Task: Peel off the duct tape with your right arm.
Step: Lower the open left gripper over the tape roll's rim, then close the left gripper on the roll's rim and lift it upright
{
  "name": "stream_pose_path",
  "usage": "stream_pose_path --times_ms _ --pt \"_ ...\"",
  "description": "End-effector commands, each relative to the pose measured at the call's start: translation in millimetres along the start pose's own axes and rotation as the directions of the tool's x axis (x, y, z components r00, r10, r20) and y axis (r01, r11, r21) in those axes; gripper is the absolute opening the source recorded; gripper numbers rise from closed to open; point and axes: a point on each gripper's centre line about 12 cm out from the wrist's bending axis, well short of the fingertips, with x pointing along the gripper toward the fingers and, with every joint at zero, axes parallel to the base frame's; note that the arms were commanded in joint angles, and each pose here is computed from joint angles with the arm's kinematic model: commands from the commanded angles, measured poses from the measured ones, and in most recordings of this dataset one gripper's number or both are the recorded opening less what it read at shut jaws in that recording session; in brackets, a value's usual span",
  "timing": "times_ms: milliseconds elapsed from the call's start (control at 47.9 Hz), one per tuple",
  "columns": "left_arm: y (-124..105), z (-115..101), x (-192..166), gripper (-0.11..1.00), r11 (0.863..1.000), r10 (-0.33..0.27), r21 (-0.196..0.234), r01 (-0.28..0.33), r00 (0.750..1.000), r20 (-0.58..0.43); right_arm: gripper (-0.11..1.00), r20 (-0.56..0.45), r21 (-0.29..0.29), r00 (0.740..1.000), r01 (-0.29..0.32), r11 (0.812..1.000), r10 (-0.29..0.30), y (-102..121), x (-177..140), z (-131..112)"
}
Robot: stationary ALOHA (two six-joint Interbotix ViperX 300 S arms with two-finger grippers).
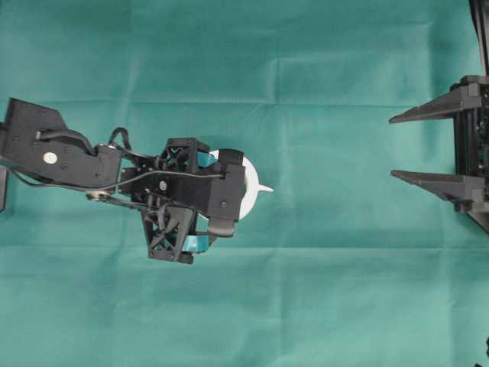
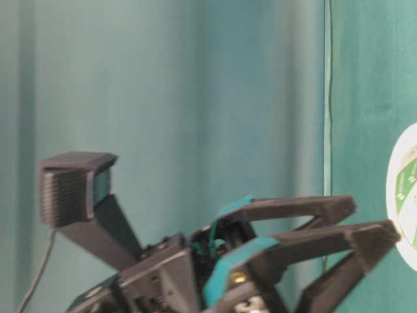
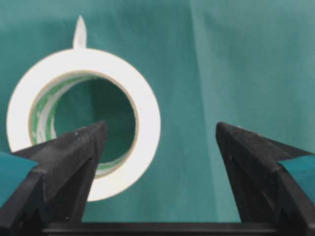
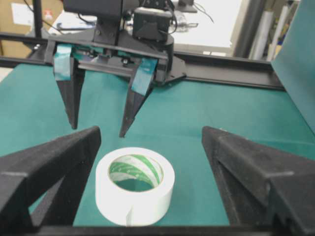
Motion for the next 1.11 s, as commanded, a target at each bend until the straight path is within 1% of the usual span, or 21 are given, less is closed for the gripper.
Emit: stream_pose_path --times_ms 0,146,397,731,961,1086 --pt "1 2 2 0.90 1.000 0.000 -0.004 0.000 1.000 0.003 0.75 0.015 0.000 1.000 -0.001 1.000 0.001 0 1 4" --pt "1 -5 17 0.90 1.000 0.000 -0.004 0.000 1.000 -0.023 0.75 0.014 0.000 1.000 -0.001 1.000 0.001 0 1 4" --pt "1 -12 41 0.90 1.000 0.002 -0.005 -0.002 1.000 0.000 0.75 0.009 0.000 1.000 -0.001 1.000 0.001 0 1 2" --pt "2 -24 66 0.88 1.000 0.004 -0.008 -0.004 0.999 -0.038 0.75 0.017 0.000 1.000 -0.002 1.000 0.002 0 0 0" --pt "3 -19 72 0.88 1.000 0.005 -0.009 -0.005 0.999 0.032 0.75 0.024 0.000 1.000 -0.002 1.000 0.002 0 -2 -3" --pt "2 -18 74 0.88 1.000 0.005 -0.008 -0.004 0.999 0.043 0.75 0.023 0.002 1.000 -0.002 1.000 0.002 0 -2 -4"
